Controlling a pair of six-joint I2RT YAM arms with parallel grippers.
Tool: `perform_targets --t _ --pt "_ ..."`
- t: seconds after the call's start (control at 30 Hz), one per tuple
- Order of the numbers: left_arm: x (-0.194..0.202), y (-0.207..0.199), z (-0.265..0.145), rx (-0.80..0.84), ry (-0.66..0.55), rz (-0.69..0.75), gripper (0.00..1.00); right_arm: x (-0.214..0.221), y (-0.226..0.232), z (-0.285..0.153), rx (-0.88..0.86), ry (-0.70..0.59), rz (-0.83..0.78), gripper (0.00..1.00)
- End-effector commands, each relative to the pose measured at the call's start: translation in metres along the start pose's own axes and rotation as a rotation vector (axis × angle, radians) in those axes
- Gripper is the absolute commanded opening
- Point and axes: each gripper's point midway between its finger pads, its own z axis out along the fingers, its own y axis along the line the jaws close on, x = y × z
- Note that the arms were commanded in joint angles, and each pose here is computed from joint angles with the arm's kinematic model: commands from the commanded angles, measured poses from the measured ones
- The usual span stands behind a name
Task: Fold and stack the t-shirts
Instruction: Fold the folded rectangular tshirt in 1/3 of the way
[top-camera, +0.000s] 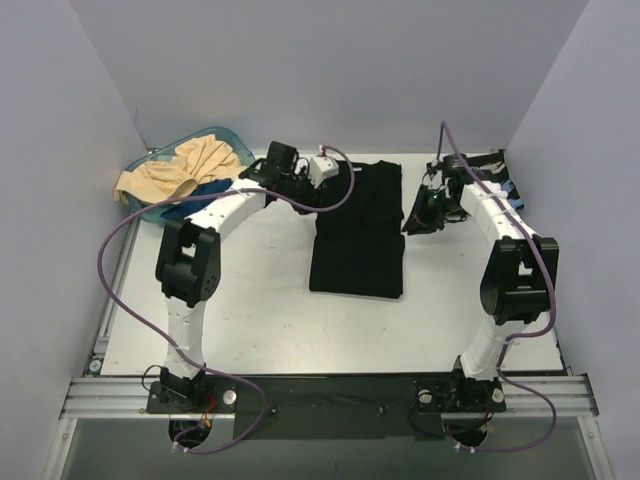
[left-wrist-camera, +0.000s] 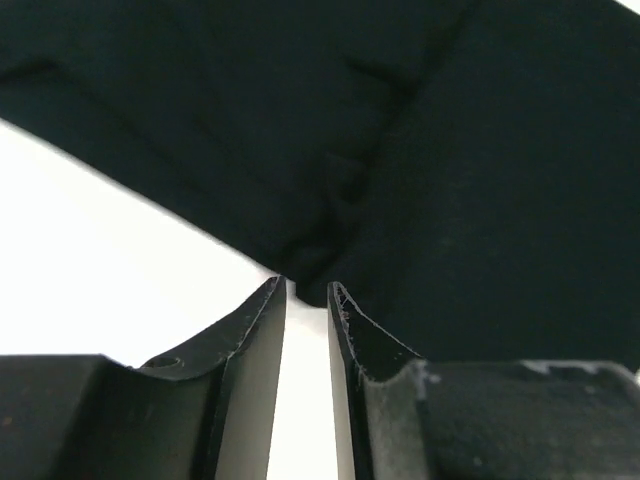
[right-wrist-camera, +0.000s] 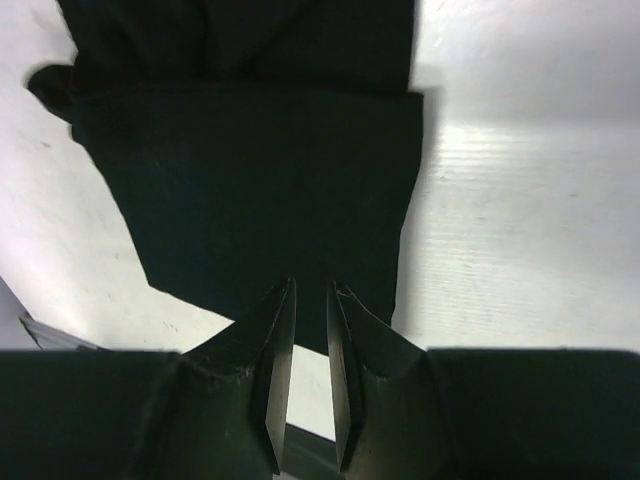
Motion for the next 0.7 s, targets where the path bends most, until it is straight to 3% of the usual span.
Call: perform_targets --t 0.0,0.1,0.3,0.47,0.67 --pt "0.001 -0.071 0.008 0.200 0.010 0.026 0.31 0.030 -0.004 0.034 -0.018 0.140 0.000 0.15" --pt "0.008 -0.067 0.023 0.198 0.017 -0.030 0.20 0.030 0.006 0.056 -0.052 0.190 0.003 0.10" --pt "0.028 -0.008 0.057 0.012 0.057 -0.138 0.19 0.016 -0.019 0.091 0.052 0.204 0.090 0.00" --pt "0.028 0.015 0.066 -0.073 0.069 -0.176 0.19 0.005 -0.029 0.105 0.084 0.199 0.133 0.00" --pt "0.048 0.024 0.068 -0.119 0.136 -0.182 0.19 -0.009 -0.024 0.094 0.083 0.150 0.139 0.03"
